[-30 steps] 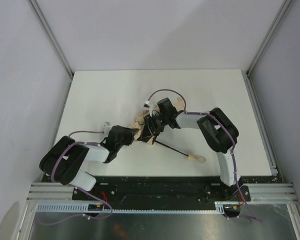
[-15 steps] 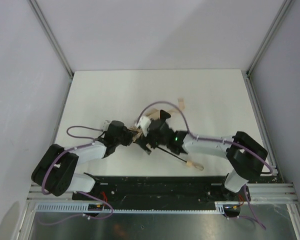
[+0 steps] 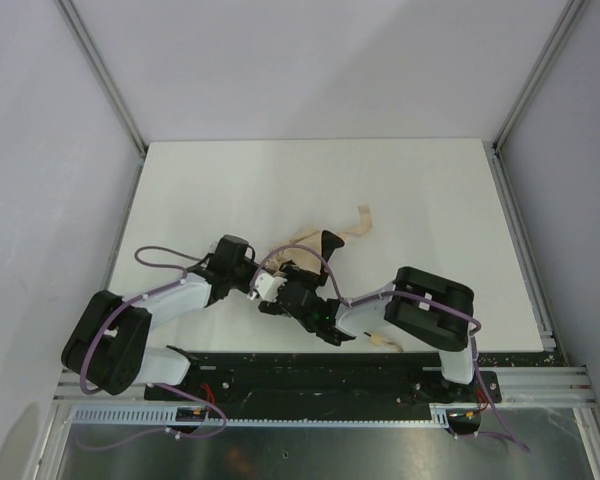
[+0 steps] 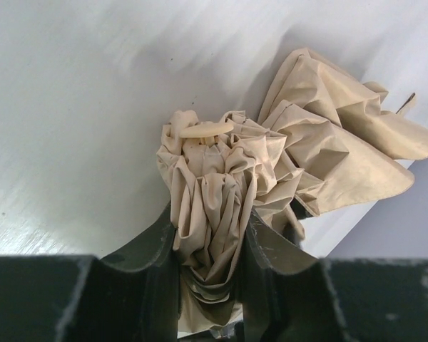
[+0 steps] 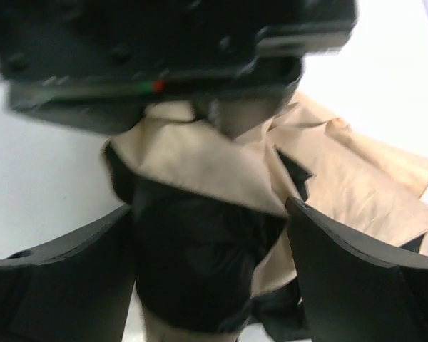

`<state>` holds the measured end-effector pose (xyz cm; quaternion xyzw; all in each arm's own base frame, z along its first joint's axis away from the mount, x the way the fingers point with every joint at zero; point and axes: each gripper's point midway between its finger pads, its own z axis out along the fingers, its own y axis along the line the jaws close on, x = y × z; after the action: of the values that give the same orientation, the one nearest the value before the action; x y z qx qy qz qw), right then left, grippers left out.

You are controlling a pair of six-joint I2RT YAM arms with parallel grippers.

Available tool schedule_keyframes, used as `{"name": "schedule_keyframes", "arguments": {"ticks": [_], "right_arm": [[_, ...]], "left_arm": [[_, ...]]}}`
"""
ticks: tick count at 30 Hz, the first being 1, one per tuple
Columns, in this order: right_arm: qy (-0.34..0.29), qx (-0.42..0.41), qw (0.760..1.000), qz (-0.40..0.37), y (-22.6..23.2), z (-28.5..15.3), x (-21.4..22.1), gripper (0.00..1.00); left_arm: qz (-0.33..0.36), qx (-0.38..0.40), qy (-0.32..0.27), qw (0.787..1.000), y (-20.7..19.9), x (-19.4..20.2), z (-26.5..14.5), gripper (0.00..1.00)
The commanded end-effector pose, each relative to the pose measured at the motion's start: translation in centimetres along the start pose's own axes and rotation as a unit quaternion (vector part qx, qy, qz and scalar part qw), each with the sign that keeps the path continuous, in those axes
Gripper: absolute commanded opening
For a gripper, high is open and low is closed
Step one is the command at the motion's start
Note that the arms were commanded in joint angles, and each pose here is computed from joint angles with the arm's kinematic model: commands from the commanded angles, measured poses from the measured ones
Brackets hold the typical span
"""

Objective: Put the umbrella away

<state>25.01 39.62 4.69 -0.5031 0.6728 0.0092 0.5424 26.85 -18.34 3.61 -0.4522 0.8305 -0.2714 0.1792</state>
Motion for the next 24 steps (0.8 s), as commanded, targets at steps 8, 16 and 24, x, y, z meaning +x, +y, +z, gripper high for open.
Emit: {"name": "schedule_keyframes", "arguments": {"ticks": [8, 16, 24], "right_arm": [[0.055, 0.023, 0.997, 0.05, -1.2, 3.3, 3.8, 0.29], [0.096, -0.079, 0.984, 0.131, 1.6, 2.5, 6.9, 0.0], [0.097, -0.195, 0.953, 0.213, 2.2, 2.2, 7.5, 0.0]], "left_arm": [[0.022, -0.068, 0.016, 0.997, 3.2, 0.6, -1.4, 0.0], [0.019, -0.038, -0.01, 0.999, 1.4, -0.4, -2.2, 0.04], [0.07, 0.051, -0.075, 0.993, -4.0, -3.6, -5.4, 0.65]]}}
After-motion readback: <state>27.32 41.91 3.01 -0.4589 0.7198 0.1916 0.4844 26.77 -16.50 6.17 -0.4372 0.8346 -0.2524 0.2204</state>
